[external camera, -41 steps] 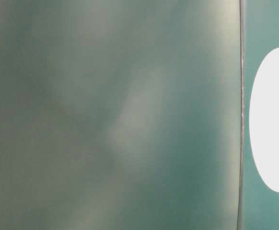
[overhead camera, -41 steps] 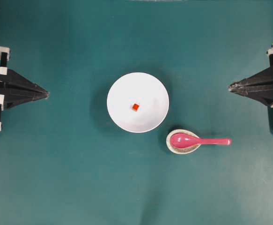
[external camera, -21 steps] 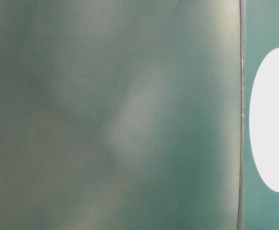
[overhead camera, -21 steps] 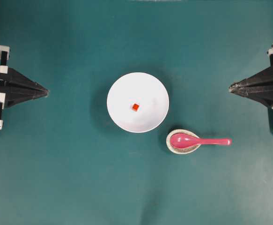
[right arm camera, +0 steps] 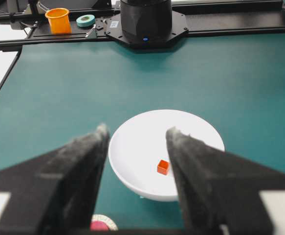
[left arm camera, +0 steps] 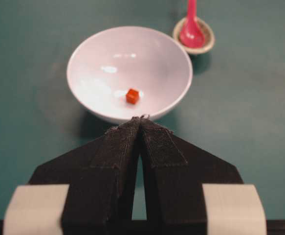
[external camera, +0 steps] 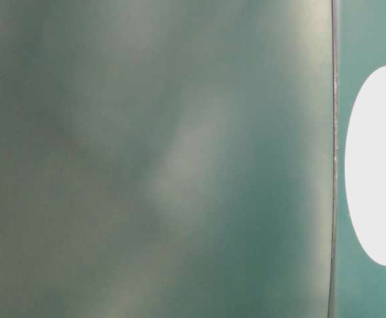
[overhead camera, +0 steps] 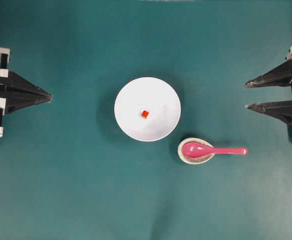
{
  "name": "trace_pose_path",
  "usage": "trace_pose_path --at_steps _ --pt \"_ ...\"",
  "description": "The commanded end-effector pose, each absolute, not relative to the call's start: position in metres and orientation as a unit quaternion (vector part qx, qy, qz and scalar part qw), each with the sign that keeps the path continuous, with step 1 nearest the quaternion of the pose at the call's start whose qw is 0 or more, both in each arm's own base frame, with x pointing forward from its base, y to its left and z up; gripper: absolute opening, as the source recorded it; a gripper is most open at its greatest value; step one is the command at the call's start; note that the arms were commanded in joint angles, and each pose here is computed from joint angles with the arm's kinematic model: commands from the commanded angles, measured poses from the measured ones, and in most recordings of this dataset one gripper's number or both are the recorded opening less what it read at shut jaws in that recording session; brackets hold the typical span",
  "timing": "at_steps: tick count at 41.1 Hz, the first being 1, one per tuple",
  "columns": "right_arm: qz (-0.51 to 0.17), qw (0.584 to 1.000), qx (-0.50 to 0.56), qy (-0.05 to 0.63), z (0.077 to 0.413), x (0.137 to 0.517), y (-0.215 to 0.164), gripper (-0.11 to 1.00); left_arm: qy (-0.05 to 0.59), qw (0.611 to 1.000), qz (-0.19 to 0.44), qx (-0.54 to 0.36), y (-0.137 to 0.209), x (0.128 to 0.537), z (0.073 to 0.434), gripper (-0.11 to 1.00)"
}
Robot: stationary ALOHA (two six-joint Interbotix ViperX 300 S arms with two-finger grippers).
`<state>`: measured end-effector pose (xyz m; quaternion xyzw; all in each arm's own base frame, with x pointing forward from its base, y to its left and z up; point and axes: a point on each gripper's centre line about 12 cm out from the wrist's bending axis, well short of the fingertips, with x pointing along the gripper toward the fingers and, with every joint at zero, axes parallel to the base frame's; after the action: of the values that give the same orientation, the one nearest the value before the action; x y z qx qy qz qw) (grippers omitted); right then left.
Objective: Grip the spoon and scoop the red block from the bowl with right arm.
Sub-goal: 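Move the right gripper open toward the pink spoon handle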
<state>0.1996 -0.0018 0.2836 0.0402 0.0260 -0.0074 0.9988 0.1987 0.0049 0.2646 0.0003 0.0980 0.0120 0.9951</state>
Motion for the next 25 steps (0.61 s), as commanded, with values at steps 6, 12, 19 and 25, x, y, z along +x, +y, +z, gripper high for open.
trace_pose_path --at_steps 6,12,19,25 --pt "-0.003 0.998 0.044 0.042 0.274 0.206 0.000 0.56 0.099 0.995 0.014 0.002 0.006 0.201 0.271 0.00" --pt "0.003 0.998 0.050 0.050 0.257 0.208 0.004 0.56 0.105 0.994 0.014 0.002 0.006 0.201 0.270 0.00" --pt "0.022 0.997 0.068 0.041 0.236 0.209 0.015 0.56 0.109 0.994 0.014 0.002 0.006 0.201 0.269 0.00" --pt "0.032 0.995 0.091 0.035 0.215 0.209 0.025 0.56 0.112 0.994 0.013 0.003 0.006 0.201 0.268 0.00"
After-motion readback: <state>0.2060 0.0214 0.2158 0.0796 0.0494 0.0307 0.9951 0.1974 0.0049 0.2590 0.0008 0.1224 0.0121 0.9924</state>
